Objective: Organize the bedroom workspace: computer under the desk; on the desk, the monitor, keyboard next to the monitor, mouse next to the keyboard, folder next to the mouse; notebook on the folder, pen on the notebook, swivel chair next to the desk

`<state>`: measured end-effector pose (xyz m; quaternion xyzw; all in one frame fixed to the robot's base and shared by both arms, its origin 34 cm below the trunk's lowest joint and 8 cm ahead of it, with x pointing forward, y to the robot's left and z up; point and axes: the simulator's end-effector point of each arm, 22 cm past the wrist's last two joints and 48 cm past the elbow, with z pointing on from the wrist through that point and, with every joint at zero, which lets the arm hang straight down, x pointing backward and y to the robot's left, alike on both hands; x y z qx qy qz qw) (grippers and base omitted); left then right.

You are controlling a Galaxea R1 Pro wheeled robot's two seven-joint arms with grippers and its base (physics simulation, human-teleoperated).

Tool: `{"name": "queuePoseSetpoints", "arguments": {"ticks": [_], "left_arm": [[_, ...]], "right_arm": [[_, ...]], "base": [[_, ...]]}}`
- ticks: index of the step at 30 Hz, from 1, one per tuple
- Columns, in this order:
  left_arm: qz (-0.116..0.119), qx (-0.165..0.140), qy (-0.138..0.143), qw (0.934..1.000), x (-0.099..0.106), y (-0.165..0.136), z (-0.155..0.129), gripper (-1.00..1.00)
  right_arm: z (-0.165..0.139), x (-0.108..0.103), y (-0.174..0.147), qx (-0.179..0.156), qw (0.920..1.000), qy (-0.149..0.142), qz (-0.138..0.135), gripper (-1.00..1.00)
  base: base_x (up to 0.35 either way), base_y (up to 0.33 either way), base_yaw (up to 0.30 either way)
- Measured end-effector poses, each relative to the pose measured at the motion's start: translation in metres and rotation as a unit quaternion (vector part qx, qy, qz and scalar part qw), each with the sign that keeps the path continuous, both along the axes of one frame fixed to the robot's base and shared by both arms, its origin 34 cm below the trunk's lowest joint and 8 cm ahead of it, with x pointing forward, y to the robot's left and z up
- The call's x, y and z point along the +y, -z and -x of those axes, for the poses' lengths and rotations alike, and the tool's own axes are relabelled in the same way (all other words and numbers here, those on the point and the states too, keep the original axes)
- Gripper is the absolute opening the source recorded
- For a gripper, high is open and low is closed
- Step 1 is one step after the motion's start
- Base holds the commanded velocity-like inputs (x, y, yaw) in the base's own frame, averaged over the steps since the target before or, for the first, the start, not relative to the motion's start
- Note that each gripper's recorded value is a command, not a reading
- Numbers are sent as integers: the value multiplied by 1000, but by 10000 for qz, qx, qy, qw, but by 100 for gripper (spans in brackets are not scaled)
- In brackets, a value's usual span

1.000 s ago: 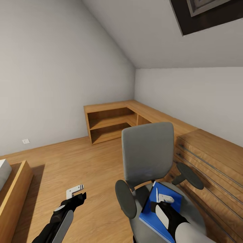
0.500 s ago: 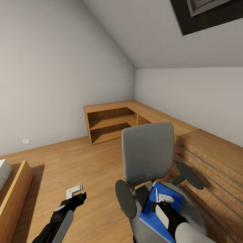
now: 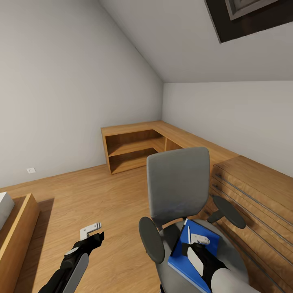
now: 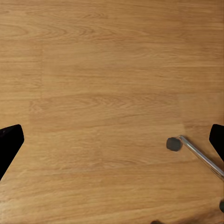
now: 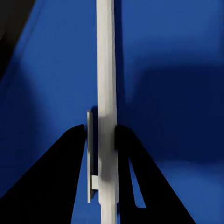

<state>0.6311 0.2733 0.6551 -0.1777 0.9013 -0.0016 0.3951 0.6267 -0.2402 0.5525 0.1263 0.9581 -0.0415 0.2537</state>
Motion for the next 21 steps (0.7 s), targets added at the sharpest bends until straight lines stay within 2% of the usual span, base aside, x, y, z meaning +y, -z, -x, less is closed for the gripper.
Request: {"name": "queuePoseSetpoints", "arguments": {"ticks": [21], "left_arm": [[-3,14,1,10000,0,-29,-1,100]], "right_arm": [[-2,0,-30,3,10000,0,-1,-100]], "base": [[0,0,0]]}}
